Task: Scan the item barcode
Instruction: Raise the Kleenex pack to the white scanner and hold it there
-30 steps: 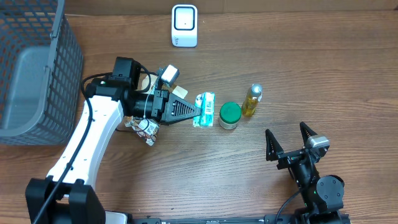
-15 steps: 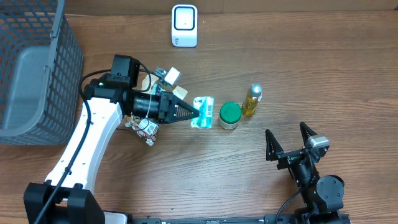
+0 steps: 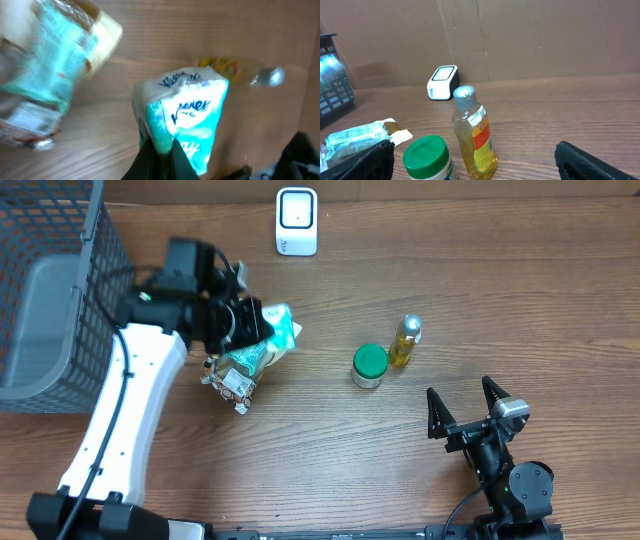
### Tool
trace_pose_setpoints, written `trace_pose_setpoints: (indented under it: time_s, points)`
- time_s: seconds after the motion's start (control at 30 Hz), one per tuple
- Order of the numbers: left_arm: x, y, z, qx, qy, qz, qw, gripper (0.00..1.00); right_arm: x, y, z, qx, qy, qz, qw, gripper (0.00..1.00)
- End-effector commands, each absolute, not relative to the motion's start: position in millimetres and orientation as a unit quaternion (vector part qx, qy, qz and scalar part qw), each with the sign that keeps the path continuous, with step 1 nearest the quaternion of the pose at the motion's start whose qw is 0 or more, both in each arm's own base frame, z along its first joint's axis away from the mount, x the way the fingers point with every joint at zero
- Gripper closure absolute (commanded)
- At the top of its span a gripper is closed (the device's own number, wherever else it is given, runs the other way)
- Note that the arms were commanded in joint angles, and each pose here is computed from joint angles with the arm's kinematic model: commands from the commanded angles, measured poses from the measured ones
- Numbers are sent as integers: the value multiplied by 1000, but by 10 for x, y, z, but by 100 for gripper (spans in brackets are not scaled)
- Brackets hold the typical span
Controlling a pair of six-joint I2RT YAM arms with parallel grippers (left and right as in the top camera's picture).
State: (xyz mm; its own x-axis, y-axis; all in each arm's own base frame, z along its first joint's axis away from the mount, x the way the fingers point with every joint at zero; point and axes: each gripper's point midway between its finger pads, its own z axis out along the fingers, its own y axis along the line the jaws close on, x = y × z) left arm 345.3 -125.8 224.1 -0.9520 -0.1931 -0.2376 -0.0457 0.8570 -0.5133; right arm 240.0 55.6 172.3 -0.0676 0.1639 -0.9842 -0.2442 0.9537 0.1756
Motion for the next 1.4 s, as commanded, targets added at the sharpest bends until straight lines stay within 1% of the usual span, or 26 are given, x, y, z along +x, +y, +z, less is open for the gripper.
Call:
trace_pose_setpoints:
  time_s: [0.0,0.13,0.2,0.3,0.4,0.5,0.73,0.9,1.03,1.2,1.37]
  points:
    - [3768,-1033,2747,-71,956,-195,207,96,2405,532,1707,-25,714,144,685,0]
    - [4011,-985,3096,-60,958,-169,222,96,2405,532,1707,-25,714,144,685,0]
    - [4195,-928,3171,-63,958,-147,239,96,2405,532,1707,-25,714,144,685,0]
    - [4595,-799,3188,-75,950,-92,288,96,2405,532,1705,-25,714,144,685,0]
    - [4964,-723,3116,-87,938,-30,335,96,2405,532,1707,-25,714,144,685,0]
    - [5232,-782,2997,-90,926,28,366,96,2405,532,1705,-25,714,144,685,0]
    - [5829,-1239,2578,-13,892,154,425,96,2405,532,1708,-25,714,144,685,0]
    - [6138,-1388,2281,22,855,256,450,96,2405,532,1707,-25,714,144,685,0]
    - [6309,-1413,2022,39,838,303,452,96,2405,532,1705,-25,714,144,685,0]
    - [6427,-1440,1696,66,837,319,440,96,2405,532,1708,-25,714,144,685,0]
    - [6463,-1504,1594,77,842,302,440,96,2405,532,1707,-25,714,144,685,0]
